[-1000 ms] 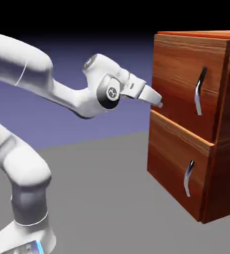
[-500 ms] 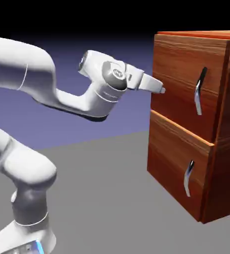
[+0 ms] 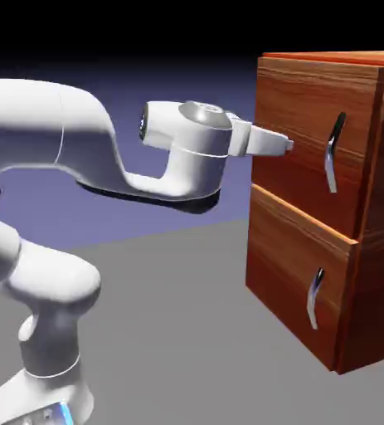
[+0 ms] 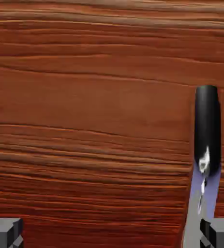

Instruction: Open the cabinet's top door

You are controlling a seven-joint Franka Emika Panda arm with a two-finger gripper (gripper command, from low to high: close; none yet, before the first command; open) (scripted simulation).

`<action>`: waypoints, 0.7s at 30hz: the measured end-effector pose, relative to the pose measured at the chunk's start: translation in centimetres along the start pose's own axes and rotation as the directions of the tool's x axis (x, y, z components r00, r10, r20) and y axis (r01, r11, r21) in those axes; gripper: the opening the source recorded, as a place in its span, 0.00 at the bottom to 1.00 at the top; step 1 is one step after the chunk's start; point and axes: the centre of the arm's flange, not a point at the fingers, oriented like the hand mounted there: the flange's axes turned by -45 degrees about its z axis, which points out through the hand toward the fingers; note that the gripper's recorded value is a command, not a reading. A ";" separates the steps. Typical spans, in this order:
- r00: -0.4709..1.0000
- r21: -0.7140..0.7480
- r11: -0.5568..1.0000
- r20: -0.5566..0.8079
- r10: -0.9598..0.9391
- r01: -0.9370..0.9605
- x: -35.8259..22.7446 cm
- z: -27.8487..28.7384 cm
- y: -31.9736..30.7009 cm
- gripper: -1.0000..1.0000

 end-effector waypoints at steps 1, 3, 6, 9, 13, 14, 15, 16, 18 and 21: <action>1.000 0.000 1.000 -0.012 0.003 -0.003 -0.1 0.2 0.4 0.50; 0.999 0.000 1.000 -0.036 0.009 -0.009 -0.4 0.6 1.1 0.50; 0.997 0.001 1.000 -0.071 0.019 -0.019 -1.0 1.3 2.3 0.50; 0.994 0.005 1.000 -0.105 0.029 -0.028 -1.6 2.1 3.5 0.50; 0.988 0.013 0.999 -0.146 0.041 -0.040 -2.6 3.3 5.1 0.50; 0.987 0.016 0.999 -0.156 0.044 -0.042 -2.9 3.6 5.5 0.50; 0.985 0.019 0.999 -0.166 0.047 -0.045 -3.2 4.0 6.0 0.50; 0.983 0.022 0.999 -0.174 0.050 -0.047 -3.4 4.3 6.3 0.50; 0.983 0.023 0.999 -0.174 0.052 -0.049 -3.3 5.3 6.4 0.50; 0.983 0.023 0.999 -0.173 0.052 -0.049 -2.8 8.1 6.3 0.50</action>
